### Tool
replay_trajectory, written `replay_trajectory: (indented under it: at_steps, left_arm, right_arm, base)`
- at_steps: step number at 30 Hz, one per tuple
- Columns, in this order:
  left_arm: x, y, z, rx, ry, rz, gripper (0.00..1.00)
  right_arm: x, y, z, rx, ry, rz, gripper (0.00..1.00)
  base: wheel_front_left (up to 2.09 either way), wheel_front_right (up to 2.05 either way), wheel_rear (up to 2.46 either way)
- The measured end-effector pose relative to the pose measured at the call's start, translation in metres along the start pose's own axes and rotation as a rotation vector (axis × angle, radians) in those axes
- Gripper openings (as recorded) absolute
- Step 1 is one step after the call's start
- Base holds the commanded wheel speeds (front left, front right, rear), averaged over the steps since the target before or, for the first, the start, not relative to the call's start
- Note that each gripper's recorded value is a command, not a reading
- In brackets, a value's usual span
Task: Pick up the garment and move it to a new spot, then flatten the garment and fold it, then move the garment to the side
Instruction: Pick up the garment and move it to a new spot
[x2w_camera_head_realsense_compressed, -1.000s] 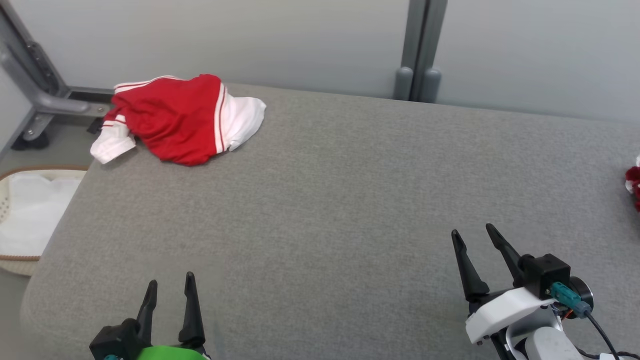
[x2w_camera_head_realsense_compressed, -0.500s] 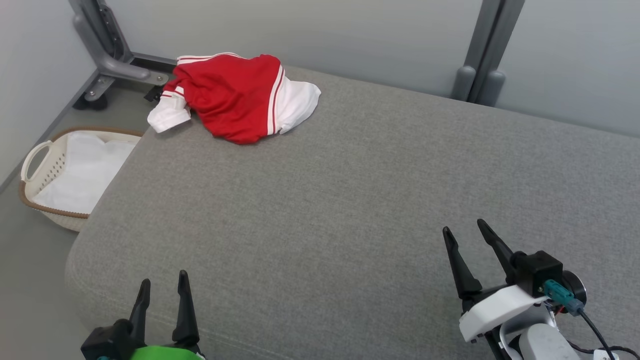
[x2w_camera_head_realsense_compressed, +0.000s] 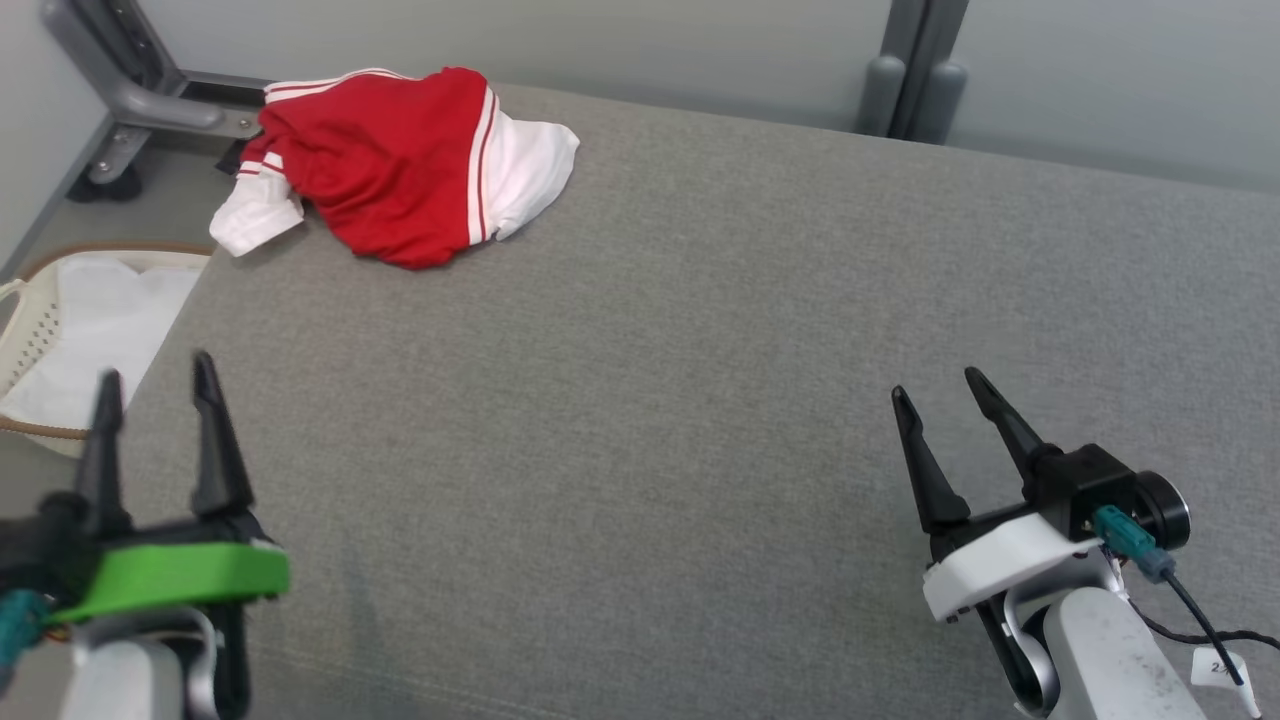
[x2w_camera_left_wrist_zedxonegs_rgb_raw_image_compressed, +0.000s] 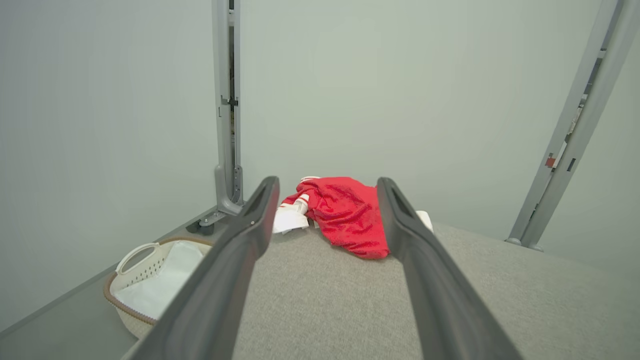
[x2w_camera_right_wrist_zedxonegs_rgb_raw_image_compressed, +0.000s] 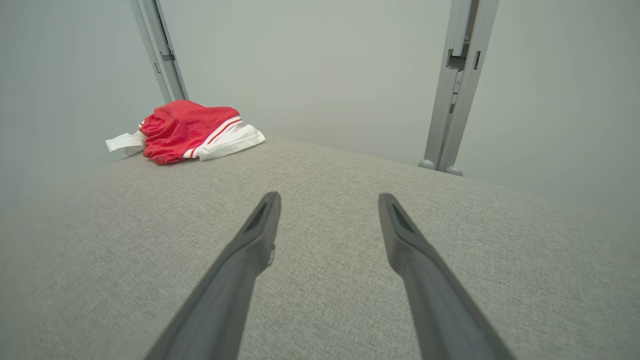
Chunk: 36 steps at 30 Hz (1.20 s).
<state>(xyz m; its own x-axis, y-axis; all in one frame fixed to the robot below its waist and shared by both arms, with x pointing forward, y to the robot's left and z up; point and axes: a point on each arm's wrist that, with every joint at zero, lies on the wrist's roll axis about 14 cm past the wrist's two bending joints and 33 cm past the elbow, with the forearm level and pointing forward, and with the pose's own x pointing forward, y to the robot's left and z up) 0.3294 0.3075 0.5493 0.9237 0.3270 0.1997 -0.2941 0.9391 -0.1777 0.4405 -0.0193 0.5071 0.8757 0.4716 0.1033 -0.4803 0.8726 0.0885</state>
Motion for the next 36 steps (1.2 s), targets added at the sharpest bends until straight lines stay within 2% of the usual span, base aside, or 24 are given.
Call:
replay_trajectory:
  at_steps: [4,8,14,19,23,30,36]
  left_arm:
    - [0.047,-0.001,0.046,0.088,-0.130,-0.056,1.00]
    - [0.097,-0.016,0.083,0.172,-0.203,-0.122,1.00]
    - [0.167,-0.052,0.083,0.221,-0.164,-0.213,1.00]
    - [0.214,-0.074,0.021,0.203,0.024,-0.244,1.00]
    - [0.230,-0.081,-0.050,0.175,0.231,-0.247,1.00]
    - [0.224,-0.096,-0.160,0.158,0.543,-0.286,1.00]
    - [0.200,-0.111,-0.226,0.133,0.738,-0.340,1.00]
  right_arm:
    - [0.004,-0.013,0.001,-0.024,-0.008,-0.025,1.00]
    - [0.009,-0.028,0.001,-0.052,-0.014,-0.052,1.00]
    - [0.017,-0.054,-0.009,-0.075,-0.006,-0.099,1.00]
    - [0.022,-0.074,-0.024,-0.093,0.015,-0.131,1.00]
    - [0.025,-0.090,-0.033,-0.113,0.024,-0.157,1.00]
    - [0.021,-0.117,-0.054,-0.143,0.060,-0.210,1.00]
    - [0.016,-0.131,-0.075,-0.154,0.107,-0.238,1.00]
  base:
    - [0.00,0.00,0.00]
    - [0.00,0.00,0.00]
    - [0.00,0.00,0.00]
    - [0.00,0.00,0.00]
    - [0.00,0.00,0.00]
    - [0.00,0.00,0.00]
    - [0.00,0.00,0.00]
